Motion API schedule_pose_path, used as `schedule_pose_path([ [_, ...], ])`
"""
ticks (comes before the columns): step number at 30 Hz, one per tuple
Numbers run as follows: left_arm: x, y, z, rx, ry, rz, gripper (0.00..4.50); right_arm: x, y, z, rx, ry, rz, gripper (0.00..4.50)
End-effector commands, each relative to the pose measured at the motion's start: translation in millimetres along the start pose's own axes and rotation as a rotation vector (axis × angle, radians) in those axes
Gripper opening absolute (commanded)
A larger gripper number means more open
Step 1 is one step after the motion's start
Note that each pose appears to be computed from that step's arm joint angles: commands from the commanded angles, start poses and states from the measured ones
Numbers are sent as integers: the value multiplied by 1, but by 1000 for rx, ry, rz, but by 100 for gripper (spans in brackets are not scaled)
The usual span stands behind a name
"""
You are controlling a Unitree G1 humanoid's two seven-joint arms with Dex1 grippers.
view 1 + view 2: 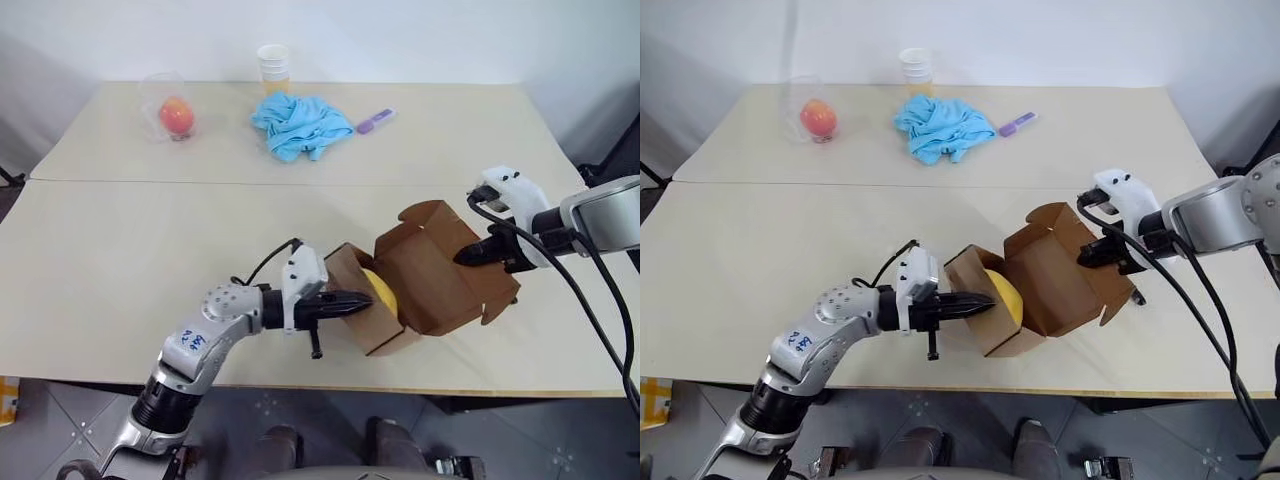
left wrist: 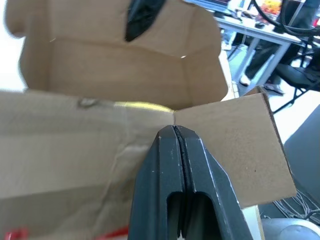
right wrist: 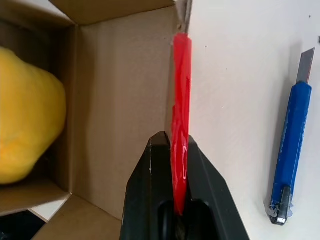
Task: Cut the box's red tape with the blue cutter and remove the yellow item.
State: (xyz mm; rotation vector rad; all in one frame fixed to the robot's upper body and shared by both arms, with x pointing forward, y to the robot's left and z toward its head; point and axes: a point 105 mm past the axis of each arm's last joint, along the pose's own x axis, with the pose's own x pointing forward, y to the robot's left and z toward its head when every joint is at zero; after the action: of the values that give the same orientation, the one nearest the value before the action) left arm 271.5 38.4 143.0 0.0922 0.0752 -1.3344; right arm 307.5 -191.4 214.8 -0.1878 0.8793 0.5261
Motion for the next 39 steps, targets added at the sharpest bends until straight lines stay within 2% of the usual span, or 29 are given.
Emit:
schedule_pose_path([
  [1,-15,14,-29,-70,112,112,0,-3,7,6,-24,-41,28,2],
  [6,-24,13,-37,-95,174,114,0,2,6,5,-6,-63,30,2],
  [21,-29,25,-32,-72,169,172,0,20,19,-6,33,-121,73,2],
  [22,-31,26,-33,-67,178,179,0,21,22,-4,33,-143,78,22],
  [25,-38,34,-33,-11,211,216,55,25,27,0,48,-209,88,95],
  [28,-48,44,-18,49,167,241,151,19,31,-5,26,-278,127,209],
  [32,-67,56,-1,74,115,268,268,-10,20,7,-66,-570,185,338],
  [33,-74,58,-3,48,135,271,306,-16,18,6,-102,-616,210,380],
  [35,-104,64,-14,29,244,308,361,-27,8,-11,-272,-624,247,443],
  [38,-133,65,-11,-25,219,350,448,-38,3,-27,-489,-684,303,450],
  [39,-142,65,-11,-39,205,369,448,-44,1,-26,-514,-745,305,450],
])
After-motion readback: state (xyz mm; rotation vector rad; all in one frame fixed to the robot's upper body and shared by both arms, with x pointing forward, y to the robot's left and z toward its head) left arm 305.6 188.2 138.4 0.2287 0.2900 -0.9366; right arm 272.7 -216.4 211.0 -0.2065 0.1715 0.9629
